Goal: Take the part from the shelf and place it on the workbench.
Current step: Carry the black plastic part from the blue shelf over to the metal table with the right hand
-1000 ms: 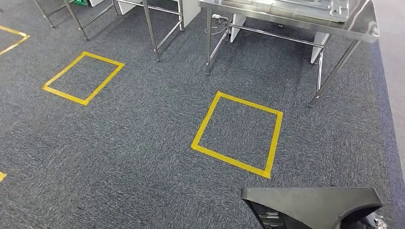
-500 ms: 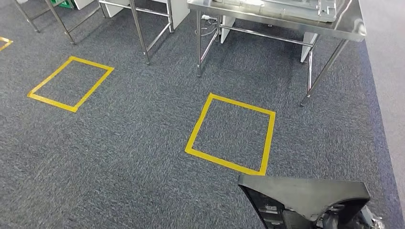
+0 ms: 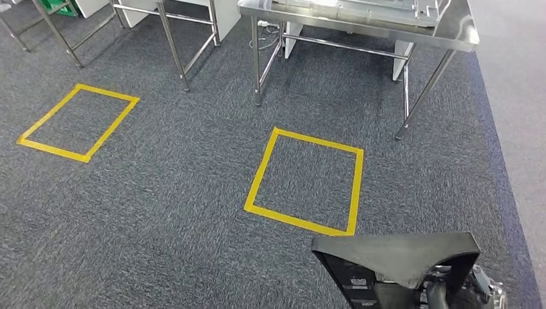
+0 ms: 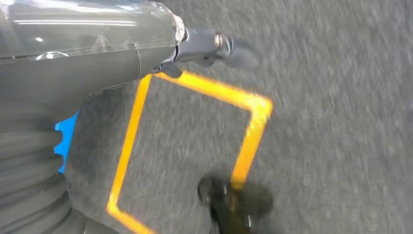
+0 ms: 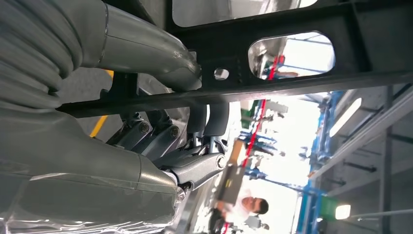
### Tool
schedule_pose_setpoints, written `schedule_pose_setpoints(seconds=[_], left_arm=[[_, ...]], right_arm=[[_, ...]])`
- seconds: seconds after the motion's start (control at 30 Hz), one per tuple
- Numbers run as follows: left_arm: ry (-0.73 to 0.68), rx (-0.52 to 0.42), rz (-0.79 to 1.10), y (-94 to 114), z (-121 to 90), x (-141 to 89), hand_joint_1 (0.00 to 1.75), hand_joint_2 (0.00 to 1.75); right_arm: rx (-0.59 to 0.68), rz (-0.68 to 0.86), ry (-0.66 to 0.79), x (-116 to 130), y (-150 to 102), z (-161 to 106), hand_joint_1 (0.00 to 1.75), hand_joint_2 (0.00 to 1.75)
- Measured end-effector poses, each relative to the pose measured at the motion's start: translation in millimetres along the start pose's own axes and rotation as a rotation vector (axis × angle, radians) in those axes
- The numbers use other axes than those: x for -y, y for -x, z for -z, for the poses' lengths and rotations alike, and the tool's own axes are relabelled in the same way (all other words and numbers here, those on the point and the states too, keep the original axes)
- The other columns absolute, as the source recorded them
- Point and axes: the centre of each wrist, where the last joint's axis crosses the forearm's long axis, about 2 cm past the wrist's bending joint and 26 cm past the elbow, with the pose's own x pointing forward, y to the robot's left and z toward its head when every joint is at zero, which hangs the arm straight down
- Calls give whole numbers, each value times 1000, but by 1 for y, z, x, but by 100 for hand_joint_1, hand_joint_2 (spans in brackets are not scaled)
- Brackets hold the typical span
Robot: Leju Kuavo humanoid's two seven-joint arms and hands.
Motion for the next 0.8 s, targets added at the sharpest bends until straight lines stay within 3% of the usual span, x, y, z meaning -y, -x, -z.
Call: schedule_pose_setpoints(seconds=[0.17,0.8], left_arm=[[27,-4,-6,-2,-2,13,0,175],[24,-42,-27,5,-5,15,0,175]], right_arm=[[-1,5,5,-2,2,2,175,175],[-6,39,27,-14,15,13,175,175]])
